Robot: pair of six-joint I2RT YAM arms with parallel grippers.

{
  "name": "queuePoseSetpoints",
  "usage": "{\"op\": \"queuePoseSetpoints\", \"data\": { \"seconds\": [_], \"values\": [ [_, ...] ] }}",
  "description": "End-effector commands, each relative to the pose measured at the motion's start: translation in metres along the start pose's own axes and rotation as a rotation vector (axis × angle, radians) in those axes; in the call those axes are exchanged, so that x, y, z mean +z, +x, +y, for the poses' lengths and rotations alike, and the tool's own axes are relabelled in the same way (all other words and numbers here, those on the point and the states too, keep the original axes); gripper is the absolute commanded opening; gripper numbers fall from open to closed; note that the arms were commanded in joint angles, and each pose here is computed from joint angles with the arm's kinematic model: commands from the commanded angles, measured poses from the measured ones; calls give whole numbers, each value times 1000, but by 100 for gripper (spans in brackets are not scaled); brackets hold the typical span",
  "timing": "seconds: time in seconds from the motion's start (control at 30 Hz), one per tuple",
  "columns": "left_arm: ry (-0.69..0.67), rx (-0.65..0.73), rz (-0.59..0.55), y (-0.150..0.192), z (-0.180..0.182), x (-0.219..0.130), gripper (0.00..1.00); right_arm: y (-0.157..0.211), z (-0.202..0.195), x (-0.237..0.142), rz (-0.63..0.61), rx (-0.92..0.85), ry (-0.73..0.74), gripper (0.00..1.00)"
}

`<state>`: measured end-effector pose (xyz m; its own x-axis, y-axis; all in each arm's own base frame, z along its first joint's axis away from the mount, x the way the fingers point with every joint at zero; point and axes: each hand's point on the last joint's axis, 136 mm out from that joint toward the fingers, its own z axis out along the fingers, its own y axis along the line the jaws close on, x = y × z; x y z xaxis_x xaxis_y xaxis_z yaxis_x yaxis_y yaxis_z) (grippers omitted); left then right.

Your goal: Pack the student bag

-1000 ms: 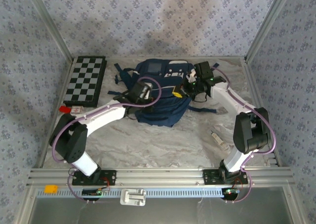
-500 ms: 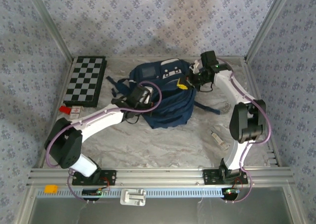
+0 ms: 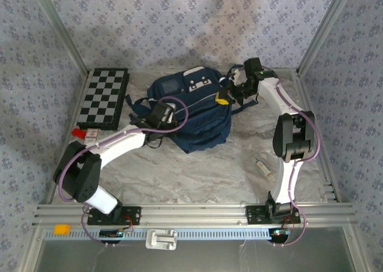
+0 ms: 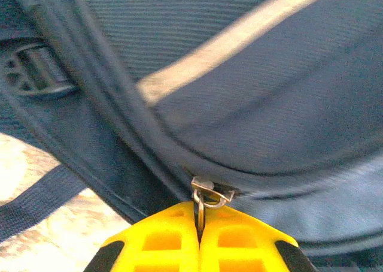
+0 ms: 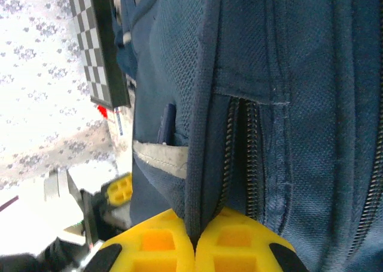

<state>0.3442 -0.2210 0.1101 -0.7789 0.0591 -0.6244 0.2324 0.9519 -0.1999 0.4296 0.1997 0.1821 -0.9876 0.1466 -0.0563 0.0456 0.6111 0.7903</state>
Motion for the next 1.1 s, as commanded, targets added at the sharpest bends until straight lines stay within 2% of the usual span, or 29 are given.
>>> {"op": "queuePoseSetpoints", "data": {
  "seconds": [0.0,0.07,0.13,0.27,0.3,0.37,0.43,0.5,0.67,0.8,0.9,1.07],
  "values": [
    [-39,13,-41,-4,24,1,0,-18,-7,-16,-34,-44,-17,0],
    [-57,13,-58,-10,36,7,0,-17,-12,-13,-9,-39,-10,0],
    [-9,-6,-87,-17,39,12,0,-18,-20,-12,-6,-31,7,0],
    [108,51,-132,-26,21,14,0,-25,-26,-11,-33,-19,46,0],
    [122,58,-127,-27,17,15,0,-23,-23,-9,-35,-22,45,4],
    [144,71,-126,-28,9,15,0,-20,-18,-5,-60,6,32,25],
    [156,82,-138,-32,2,13,0,-21,-7,1,-110,40,-35,40],
    [162,93,-138,-34,-3,14,0,-21,0,6,-149,79,-49,48],
    [165,101,-139,-38,-8,15,0,-7,32,16,-198,103,-67,53],
    [169,103,-138,-39,-9,15,0,5,41,17,-266,126,-40,55],
    [175,102,-142,-40,-11,16,0,16,57,26,-274,110,-42,57],
    [171,93,-147,-42,-11,17,0,19,57,54,-307,148,-9,56]
  ]
}}
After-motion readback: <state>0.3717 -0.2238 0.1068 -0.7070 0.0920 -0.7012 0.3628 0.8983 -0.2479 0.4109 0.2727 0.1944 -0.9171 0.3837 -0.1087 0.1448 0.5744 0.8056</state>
